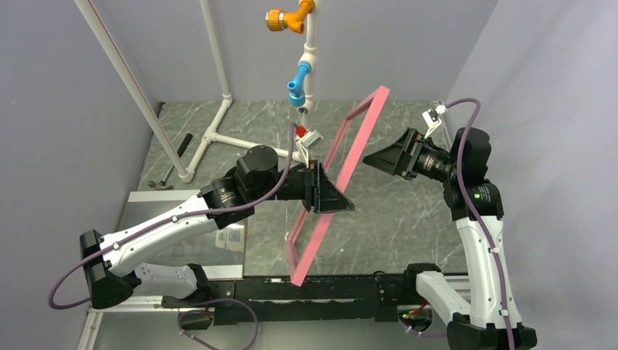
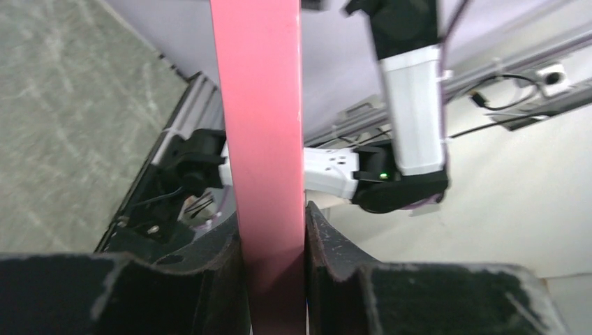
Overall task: Put the photo into the frame
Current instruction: Turn over the photo frame at the center of the board.
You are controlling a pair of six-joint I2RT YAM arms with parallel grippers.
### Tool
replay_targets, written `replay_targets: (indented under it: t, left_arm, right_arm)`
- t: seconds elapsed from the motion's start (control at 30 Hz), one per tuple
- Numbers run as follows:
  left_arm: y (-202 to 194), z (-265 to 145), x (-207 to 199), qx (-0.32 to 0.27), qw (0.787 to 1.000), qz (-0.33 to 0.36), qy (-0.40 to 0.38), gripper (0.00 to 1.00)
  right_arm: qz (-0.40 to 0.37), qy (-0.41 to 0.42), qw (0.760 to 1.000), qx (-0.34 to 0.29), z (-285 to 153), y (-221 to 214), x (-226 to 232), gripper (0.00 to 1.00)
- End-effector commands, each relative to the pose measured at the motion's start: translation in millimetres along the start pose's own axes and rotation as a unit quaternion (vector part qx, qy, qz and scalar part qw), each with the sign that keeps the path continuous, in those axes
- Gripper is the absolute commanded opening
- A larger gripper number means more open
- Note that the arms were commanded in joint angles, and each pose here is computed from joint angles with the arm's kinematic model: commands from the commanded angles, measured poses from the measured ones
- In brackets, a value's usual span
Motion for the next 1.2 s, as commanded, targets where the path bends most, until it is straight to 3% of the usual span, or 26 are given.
replay_targets:
  t: [0.0,0.2,0.4,0.73,0.93,1.17]
  left_arm:
    - [25.2,-16.8,-66.3,-0.046,0.984,0.061,-0.161,0.0]
    - [29.3,-19.5,-50.1,-0.067,0.973,0.012,-0.22,0.0]
    - [22.1,-15.2,-16.7,-0.068,0.967,-0.048,-0.24,0.0]
    - [15.3,-9.2,12.1,-0.071,0.969,-0.092,-0.219,0.0]
    - [12.7,-4.5,22.0,-0.062,0.968,-0.11,-0.216,0.0]
    - [12.9,-1.8,21.1,-0.052,0.968,-0.112,-0.219,0.0]
  right_arm:
    - [0.006,-0.098,0.995,-0.006,-1.1,-15.9,-34.8,0.99]
    - [0.053,-0.201,0.978,0.013,1.4,-47.1,-85.7,0.98]
    - [0.083,-0.233,0.968,0.034,9.8,-76.5,-122.9,0.98]
    - [0.134,-0.186,0.973,0.022,40.8,-107.3,-163.4,0.98]
    - [0.088,-0.112,0.99,0.007,79.0,-101.6,-155.7,0.98]
    - [0.069,-0.093,0.993,0.002,123.0,-97.4,-161.6,0.97]
Point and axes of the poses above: each gripper's point midway between its finger pads, its own z axis out along the fingers, its own x axis along the line the jaws close on, y = z × x, the point moved 5 cm from there along -z, back along the fingers, and after that the axes turned 7 degrees about -z, right-handed, at the moved point
